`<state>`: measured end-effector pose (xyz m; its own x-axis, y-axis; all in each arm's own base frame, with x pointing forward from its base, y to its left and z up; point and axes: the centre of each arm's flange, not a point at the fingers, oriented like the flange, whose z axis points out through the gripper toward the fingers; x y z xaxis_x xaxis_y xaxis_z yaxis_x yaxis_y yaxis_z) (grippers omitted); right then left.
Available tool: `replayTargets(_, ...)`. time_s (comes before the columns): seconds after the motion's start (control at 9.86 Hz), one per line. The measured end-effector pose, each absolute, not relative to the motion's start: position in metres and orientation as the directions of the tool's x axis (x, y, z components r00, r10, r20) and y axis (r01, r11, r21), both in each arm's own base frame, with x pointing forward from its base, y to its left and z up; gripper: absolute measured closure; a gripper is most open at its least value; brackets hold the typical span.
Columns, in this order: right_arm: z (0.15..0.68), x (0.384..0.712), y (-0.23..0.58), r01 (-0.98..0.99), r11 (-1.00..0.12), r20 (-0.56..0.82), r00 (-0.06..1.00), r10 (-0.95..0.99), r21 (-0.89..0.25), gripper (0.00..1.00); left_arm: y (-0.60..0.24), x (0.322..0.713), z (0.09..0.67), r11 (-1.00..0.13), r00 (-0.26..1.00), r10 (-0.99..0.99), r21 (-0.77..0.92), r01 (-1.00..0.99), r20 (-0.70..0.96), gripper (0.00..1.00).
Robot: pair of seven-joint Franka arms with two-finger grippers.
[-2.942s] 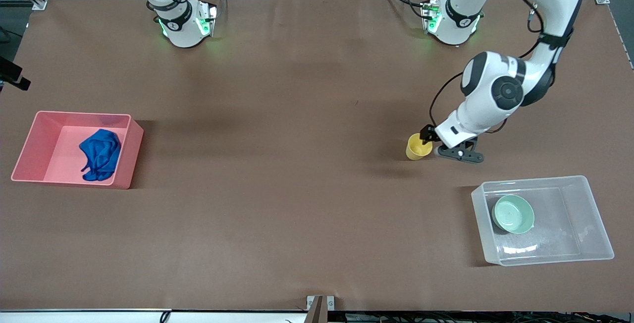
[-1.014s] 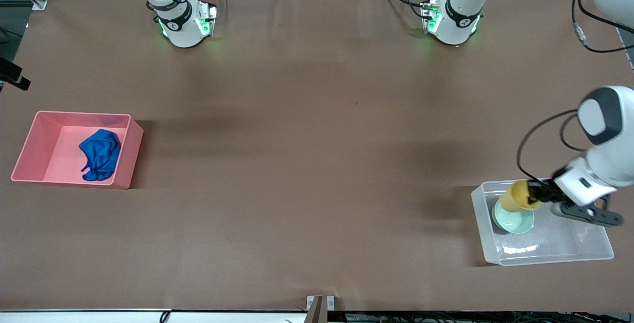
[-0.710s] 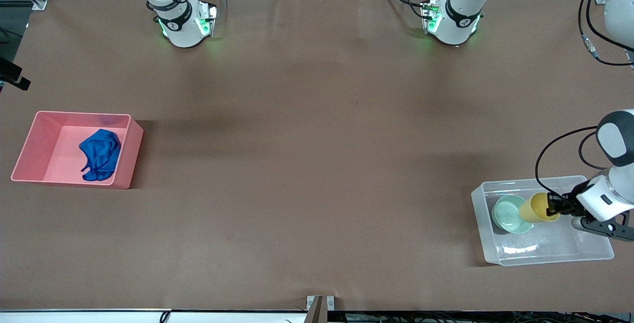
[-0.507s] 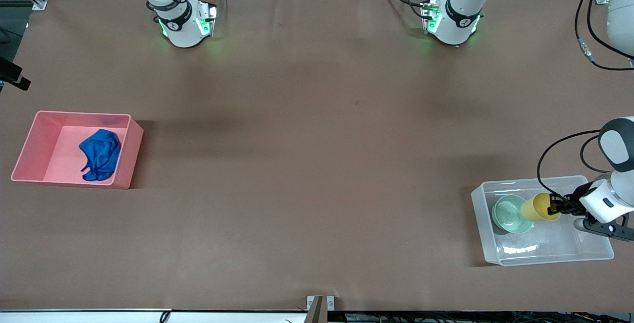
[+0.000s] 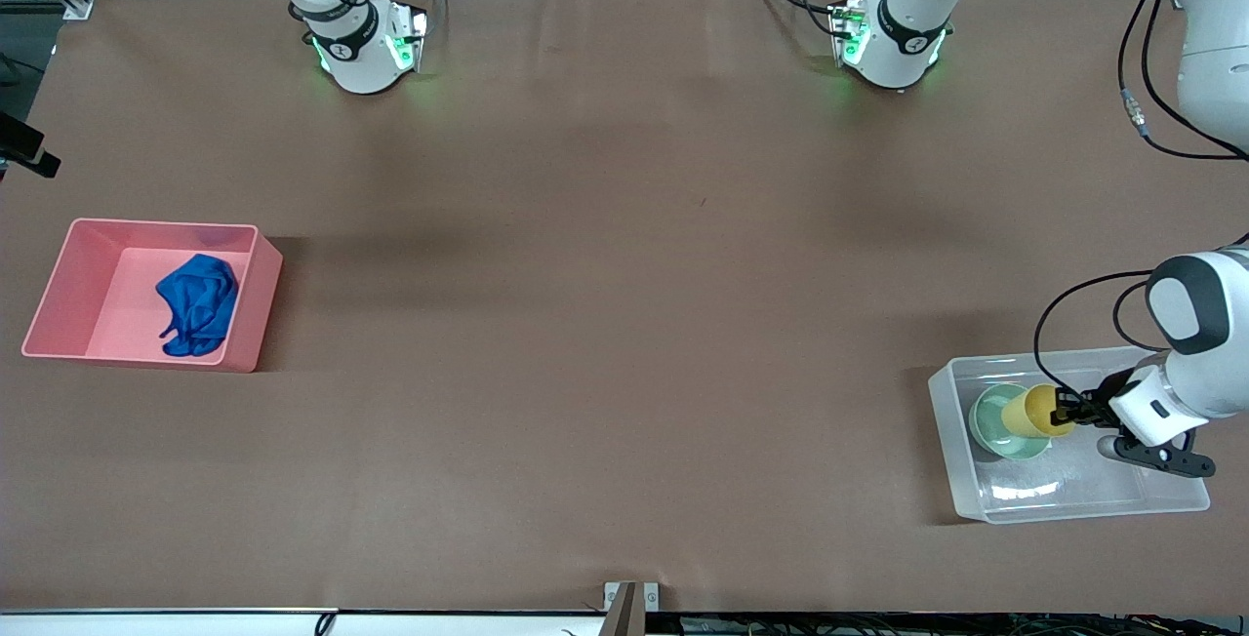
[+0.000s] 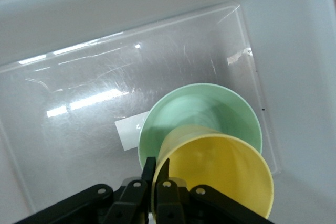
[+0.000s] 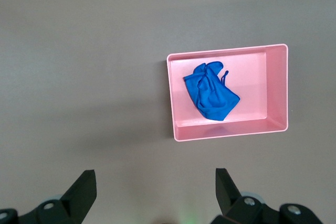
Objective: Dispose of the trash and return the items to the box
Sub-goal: 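Open the left gripper and release the yellow cup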
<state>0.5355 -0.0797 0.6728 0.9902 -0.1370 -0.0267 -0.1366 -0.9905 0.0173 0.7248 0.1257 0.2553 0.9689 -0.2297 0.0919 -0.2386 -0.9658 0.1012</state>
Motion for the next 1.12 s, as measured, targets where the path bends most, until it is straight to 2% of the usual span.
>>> replayTargets(0.1, 0.673, 0.535, -0.08, -0.137, -0.99, -0.027, 0.99, -0.137, 0.017, 0.0, 0.124, 0.726, 0.248, -0.965, 0.969, -0.229, 0.105, -0.239, 0.095, 0.85)
replayTargets(0.41, 0.664, 0.537, -0.08, -0.136, -0.991, -0.046, 0.99, -0.136, 0.017, 0.0, 0.116, 0.734, 0.262, -0.965, 0.963, -0.231, 0.095, -0.246, 0.139, 0.4)
replayTargets(0.61, 0.66, 0.538, -0.08, -0.134, -0.991, -0.051, 0.99, -0.135, 0.017, 0.0, 0.108, 0.741, 0.321, -0.963, 0.946, -0.247, 0.057, -0.264, 0.208, 0.11)
replayTargets(0.71, 0.66, 0.539, -0.08, -0.134, -0.991, -0.05, 0.99, -0.135, 0.017, 0.0, 0.097, 0.738, 0.361, -0.959, 0.937, -0.265, 0.039, -0.28, 0.226, 0.0)
replayTargets(1.12, 0.659, 0.54, -0.079, -0.13, -0.991, -0.048, 0.99, -0.131, 0.017, 0.0, 0.025, 0.672, 0.492, -0.964, 0.945, -0.265, -0.036, -0.263, 0.19, 0.0)
